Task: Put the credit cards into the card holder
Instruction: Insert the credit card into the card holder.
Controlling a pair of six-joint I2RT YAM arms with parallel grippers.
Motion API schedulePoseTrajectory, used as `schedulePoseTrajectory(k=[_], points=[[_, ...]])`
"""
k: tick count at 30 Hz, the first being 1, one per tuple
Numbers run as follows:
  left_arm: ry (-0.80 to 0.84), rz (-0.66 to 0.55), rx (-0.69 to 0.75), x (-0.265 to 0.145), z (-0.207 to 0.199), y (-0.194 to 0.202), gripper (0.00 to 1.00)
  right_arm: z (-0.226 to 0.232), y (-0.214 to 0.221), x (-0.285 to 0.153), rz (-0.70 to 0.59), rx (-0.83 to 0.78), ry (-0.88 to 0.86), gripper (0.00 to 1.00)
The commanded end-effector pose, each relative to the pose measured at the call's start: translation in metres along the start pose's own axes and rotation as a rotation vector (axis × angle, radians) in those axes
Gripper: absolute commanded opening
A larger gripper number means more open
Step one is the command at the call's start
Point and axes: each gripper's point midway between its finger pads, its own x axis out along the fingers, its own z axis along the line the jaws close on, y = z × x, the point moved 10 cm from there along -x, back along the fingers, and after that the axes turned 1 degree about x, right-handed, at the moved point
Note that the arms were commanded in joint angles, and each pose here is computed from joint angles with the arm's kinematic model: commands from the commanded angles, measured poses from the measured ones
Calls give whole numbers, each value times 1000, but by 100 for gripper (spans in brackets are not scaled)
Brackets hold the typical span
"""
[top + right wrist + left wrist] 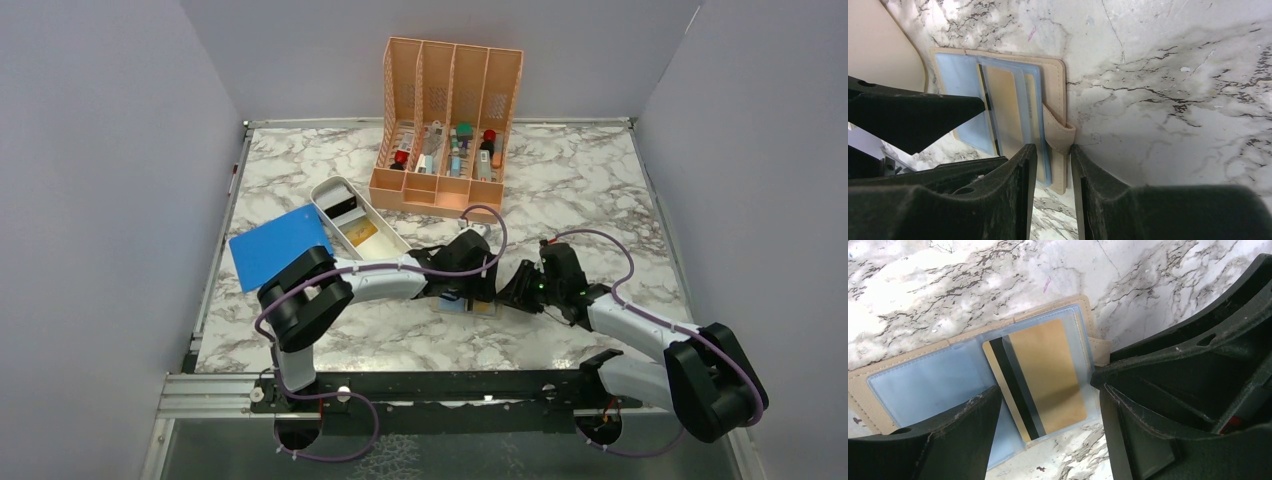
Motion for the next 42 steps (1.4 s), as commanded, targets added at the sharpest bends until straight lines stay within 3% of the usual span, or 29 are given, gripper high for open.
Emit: schedulePoseTrajectory(k=[1, 19, 28, 35, 37, 39, 42], points=[[47, 7, -7, 6, -11, -2, 75, -15, 12, 0, 68, -4, 88, 37], [237, -9, -122, -1, -33, -6, 75, -13, 9, 2, 85, 20, 123, 39], [117, -64, 33, -28, -35, -40, 75, 3, -2, -19, 33, -14, 92, 55], [-66, -220, 264, -85, -22, -81, 72, 16, -7, -34, -5, -94, -13, 67], [-177, -276, 347, -100, -9, -92, 72, 17, -8, -36, -56, -127, -64, 77], [-268, -280, 430, -112, 6, -99, 72, 18, -8, -40, -86, -160, -96, 98], [-389, -268, 455, -126, 41, -107, 72, 19, -13, -48, -144, -200, -76, 100]])
